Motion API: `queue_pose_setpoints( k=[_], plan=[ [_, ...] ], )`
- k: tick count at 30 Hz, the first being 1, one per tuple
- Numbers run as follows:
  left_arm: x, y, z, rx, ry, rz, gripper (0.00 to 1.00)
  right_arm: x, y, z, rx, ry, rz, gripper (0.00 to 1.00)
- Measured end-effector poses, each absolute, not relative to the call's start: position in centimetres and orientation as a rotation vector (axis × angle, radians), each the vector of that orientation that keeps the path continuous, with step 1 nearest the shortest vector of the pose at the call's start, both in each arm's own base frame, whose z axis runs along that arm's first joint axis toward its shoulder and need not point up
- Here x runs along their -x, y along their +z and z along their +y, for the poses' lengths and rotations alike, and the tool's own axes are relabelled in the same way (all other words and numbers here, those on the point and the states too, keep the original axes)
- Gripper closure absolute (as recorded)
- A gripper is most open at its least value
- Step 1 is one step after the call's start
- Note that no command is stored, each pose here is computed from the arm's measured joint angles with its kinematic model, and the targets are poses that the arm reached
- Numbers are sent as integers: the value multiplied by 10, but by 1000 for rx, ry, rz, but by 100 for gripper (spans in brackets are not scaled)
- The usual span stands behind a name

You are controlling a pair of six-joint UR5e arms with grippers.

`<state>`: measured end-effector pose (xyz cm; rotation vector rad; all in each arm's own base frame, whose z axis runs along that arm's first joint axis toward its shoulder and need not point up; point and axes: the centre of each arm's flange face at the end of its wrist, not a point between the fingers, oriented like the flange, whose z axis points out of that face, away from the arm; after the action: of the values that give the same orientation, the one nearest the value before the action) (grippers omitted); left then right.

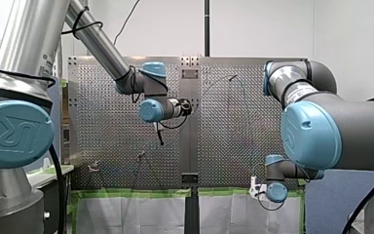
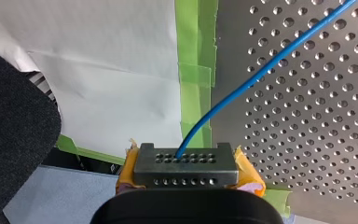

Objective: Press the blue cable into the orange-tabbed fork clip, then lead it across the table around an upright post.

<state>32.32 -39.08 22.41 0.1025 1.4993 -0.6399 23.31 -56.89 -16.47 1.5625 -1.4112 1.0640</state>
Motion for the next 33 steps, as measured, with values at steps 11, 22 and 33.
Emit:
queue_pose_setpoints(
  k=[11,22,33],
  plan=[
    [-310,194,-362,-80,-583,1496,0,-234,-163,-571,-1563,1066,-1410,100],
    [-290,159,-327,-69,-521,1574,0,-235,-163,-571,-1568,1073,-1407,100],
    [-261,128,-298,-79,-489,1668,0,-236,-163,-571,-1569,1075,-1405,100]
  ],
)
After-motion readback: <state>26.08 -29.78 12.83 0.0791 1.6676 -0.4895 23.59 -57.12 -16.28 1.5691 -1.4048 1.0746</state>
